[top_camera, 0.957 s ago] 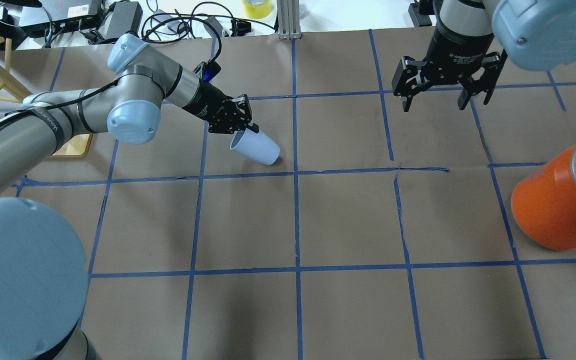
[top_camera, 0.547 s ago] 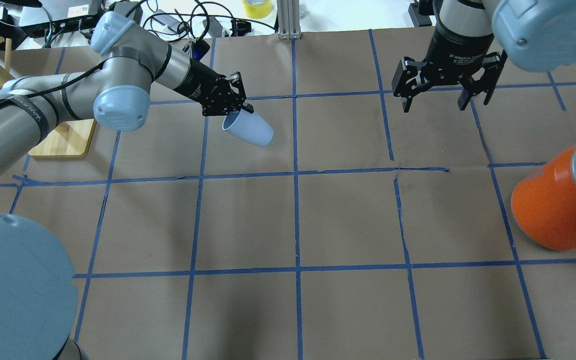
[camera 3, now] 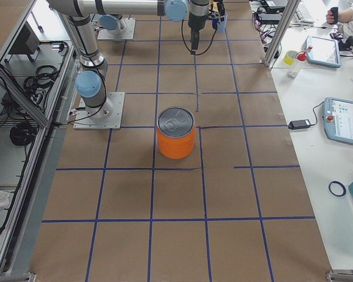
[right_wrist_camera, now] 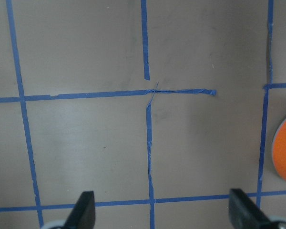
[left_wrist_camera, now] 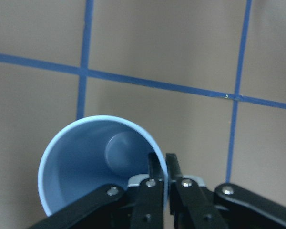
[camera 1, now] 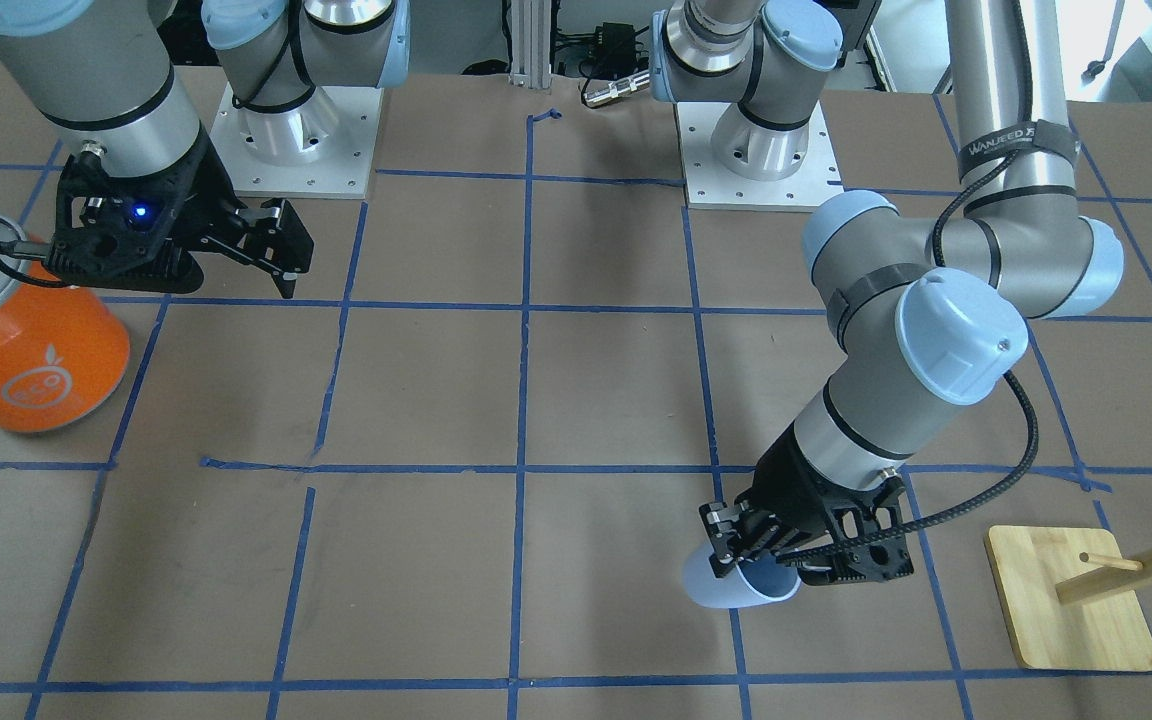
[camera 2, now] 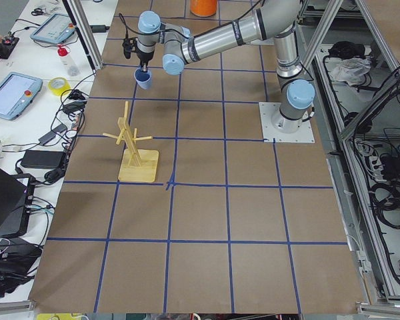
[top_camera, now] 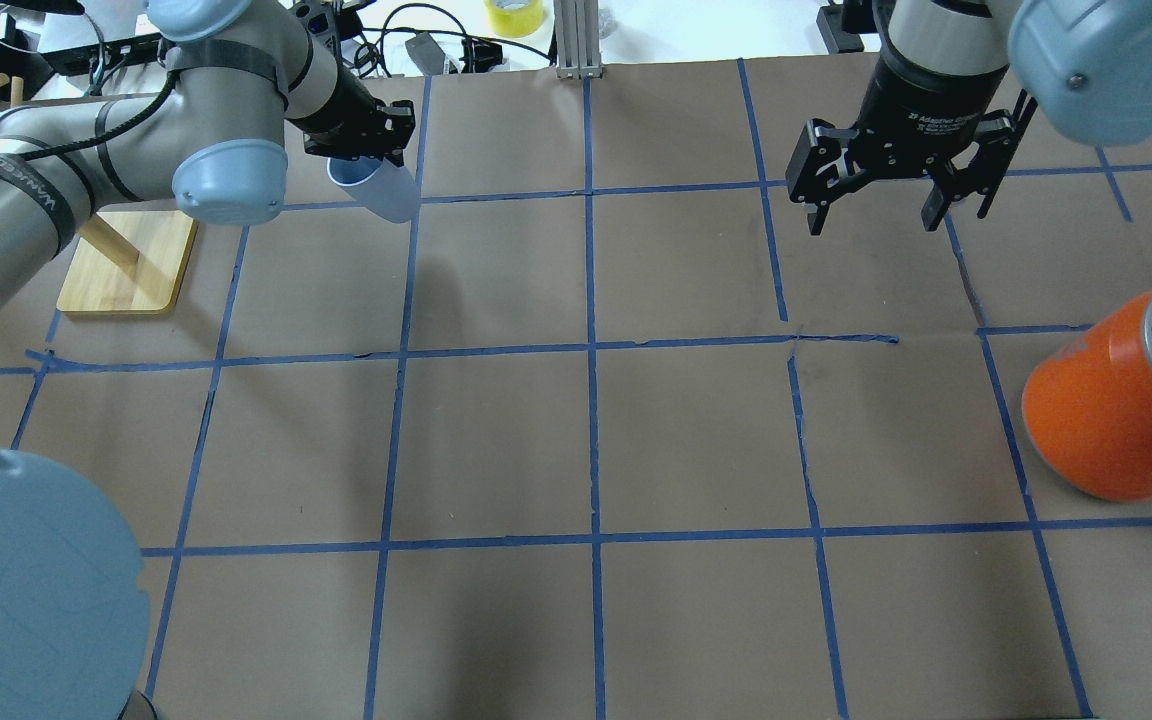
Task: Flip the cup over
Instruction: 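Lift the cup with the left gripper and rotate it upright, then lower the upright cup onto the table and open the left gripper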
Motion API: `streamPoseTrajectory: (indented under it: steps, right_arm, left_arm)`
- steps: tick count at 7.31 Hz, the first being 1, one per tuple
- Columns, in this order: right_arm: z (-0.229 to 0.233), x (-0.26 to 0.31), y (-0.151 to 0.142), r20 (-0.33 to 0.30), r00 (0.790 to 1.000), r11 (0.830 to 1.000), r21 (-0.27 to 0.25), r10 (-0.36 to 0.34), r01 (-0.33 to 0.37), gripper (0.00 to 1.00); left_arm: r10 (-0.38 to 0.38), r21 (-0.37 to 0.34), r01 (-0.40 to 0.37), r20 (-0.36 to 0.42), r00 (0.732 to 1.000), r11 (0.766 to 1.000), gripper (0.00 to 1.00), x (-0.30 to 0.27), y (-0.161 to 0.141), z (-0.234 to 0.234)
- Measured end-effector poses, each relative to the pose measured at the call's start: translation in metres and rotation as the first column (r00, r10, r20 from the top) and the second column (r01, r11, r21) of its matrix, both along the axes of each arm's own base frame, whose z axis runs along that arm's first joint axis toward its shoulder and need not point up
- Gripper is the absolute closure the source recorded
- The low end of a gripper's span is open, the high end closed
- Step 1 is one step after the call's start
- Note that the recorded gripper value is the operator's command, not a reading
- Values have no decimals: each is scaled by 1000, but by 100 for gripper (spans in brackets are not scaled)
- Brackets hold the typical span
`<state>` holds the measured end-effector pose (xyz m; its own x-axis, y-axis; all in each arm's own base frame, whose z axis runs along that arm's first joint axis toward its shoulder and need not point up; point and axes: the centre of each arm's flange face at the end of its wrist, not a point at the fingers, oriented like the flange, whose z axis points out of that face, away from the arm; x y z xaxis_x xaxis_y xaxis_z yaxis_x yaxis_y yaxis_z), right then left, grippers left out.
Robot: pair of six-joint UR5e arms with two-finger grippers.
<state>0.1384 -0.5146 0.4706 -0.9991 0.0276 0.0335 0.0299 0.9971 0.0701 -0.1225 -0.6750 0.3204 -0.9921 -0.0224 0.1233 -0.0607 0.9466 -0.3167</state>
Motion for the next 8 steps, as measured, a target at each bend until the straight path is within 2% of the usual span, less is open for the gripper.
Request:
streamPoseTrajectory:
  steps: [1, 2, 4, 5, 6, 7, 8]
  right_arm:
    - [-2, 0, 1, -1, 1000, 1000, 7, 3, -3, 0]
    - [-5, 0, 1, -4, 1000, 1000, 15, 5, -4, 0]
    - [-14, -2, 3, -12, 1000, 1000, 31, 4, -4, 0]
    - [-15, -3, 3, -14, 1000, 1000, 30, 3, -3, 0]
    - [-16, -3, 3, -15, 1000, 1000, 30, 3, -3, 0]
    - [-16, -3, 3, -15, 1000, 1000, 28, 4, -3, 0]
    - [-16, -2, 3, -15, 1000, 1000, 30, 4, -4, 0]
  left_arm:
    - [-55, 11, 54, 117, 992, 998, 100, 10, -1, -6]
    - [-97, 56, 87, 206, 974, 995, 100, 20, 1, -16]
    - [-122, 125, 93, 253, 960, 988, 100, 38, 3, -35]
    - [-122, 150, 85, 253, 960, 985, 83, 45, 3, -44]
    - [-121, 162, 81, 251, 960, 983, 28, 49, 2, -50]
    - [-119, 168, 79, 249, 961, 983, 0, 50, 2, -55]
    - [-116, 171, 75, 247, 962, 982, 0, 50, 1, -57]
